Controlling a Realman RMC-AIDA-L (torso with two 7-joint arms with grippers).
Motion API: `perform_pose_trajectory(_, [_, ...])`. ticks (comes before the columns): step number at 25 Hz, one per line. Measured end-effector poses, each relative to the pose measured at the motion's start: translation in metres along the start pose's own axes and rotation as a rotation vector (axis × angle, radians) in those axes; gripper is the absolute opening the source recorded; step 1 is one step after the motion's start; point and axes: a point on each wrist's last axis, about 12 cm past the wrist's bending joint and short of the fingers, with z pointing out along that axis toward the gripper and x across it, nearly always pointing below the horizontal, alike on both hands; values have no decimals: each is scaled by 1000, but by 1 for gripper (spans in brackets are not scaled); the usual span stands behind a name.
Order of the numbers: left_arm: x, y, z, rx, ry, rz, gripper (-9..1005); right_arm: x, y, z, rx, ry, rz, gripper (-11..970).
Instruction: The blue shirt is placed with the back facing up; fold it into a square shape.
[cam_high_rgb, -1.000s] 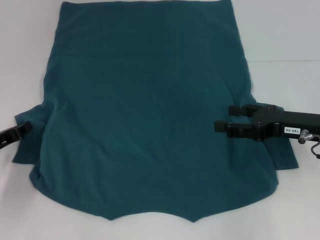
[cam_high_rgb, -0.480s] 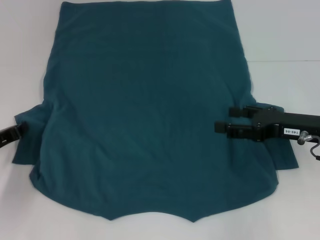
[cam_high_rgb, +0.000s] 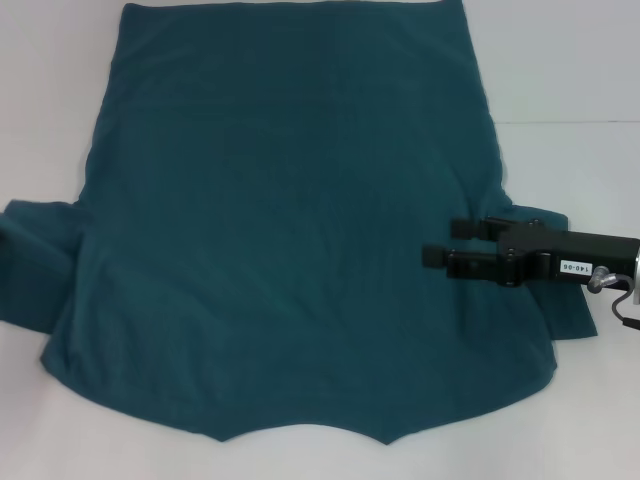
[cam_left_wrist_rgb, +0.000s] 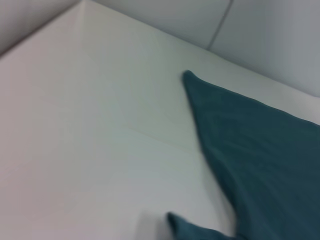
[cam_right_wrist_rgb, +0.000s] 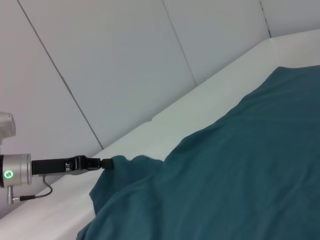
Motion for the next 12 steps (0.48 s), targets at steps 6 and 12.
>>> perform_pose_trajectory(6, [-10,6,1,-52,-6,46,0,0,1,3,-8,1,7,886])
perform_pose_trajectory(12, [-14,6,3,-73,-4,72,0,0,2,3,-16,2,9,886])
